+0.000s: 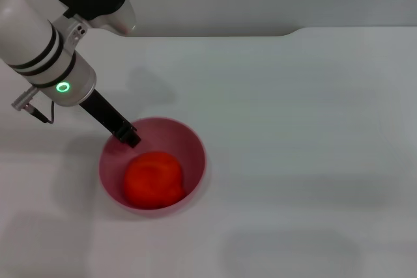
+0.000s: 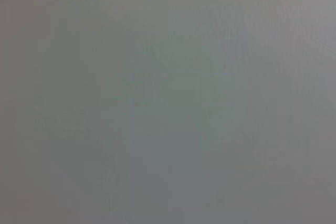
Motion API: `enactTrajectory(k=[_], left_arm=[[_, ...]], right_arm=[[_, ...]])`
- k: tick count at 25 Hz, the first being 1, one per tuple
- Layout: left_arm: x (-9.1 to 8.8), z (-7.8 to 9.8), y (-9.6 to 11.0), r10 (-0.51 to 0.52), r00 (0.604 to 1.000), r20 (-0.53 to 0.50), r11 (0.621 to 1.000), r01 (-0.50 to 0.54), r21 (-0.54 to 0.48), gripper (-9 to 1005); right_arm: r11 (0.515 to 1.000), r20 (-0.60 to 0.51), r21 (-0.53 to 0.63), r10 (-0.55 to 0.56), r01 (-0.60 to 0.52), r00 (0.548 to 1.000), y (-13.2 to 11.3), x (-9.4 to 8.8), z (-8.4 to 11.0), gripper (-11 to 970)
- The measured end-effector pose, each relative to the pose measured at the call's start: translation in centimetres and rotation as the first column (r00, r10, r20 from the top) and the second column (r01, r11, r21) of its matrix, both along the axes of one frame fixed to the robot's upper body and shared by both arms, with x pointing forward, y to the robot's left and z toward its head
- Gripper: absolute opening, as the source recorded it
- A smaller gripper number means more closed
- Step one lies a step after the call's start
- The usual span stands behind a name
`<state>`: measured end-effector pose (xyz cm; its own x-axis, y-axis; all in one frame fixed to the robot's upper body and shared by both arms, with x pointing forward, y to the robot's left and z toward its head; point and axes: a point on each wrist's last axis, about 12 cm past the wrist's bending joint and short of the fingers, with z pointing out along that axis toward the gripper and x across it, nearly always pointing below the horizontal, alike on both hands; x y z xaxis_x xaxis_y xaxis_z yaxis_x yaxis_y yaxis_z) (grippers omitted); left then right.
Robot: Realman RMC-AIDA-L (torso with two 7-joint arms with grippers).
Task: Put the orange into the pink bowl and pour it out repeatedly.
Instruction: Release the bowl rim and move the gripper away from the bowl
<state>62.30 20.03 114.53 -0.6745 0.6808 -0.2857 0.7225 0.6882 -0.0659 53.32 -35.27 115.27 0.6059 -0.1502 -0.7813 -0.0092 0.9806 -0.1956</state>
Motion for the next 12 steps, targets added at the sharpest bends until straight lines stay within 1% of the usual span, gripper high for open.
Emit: enactTrajectory(k=[4,8,10,11,12], left_arm=[[0.0,0.0,-0.1,-0.004,1.0,0.002,1.0,0.004,0.009,246],[0.0,0.1,-0.1,-0.007,1.0,0.006,1.0,0.006,0.009,427],[0.1,0.4,-0.2,-0.01,1.0,0.012,1.0,0.01,0.009,509],[0.2,1.4,-0.5,-0.02,0.999,0.037,1.0,0.02,0.002,546],[0.2,1.4,-0.5,-0.02,0.999,0.037,1.0,0.02,0.002,584]], right_arm=[[1.0,-0.003,0.001,0.0,0.0,1.0,0.0,0.0,0.0,640],[1.0,-0.004,0.001,0.0,0.0,1.0,0.0,0.1,0.0,640],[1.0,-0.005,0.002,-0.001,0.001,1.0,0.0,0.1,0.0,640],[1.0,-0.006,0.004,-0.002,0.002,1.0,0.0,0.1,-0.1,639],[1.0,-0.007,0.005,-0.003,0.003,1.0,0.0,0.1,-0.1,639]])
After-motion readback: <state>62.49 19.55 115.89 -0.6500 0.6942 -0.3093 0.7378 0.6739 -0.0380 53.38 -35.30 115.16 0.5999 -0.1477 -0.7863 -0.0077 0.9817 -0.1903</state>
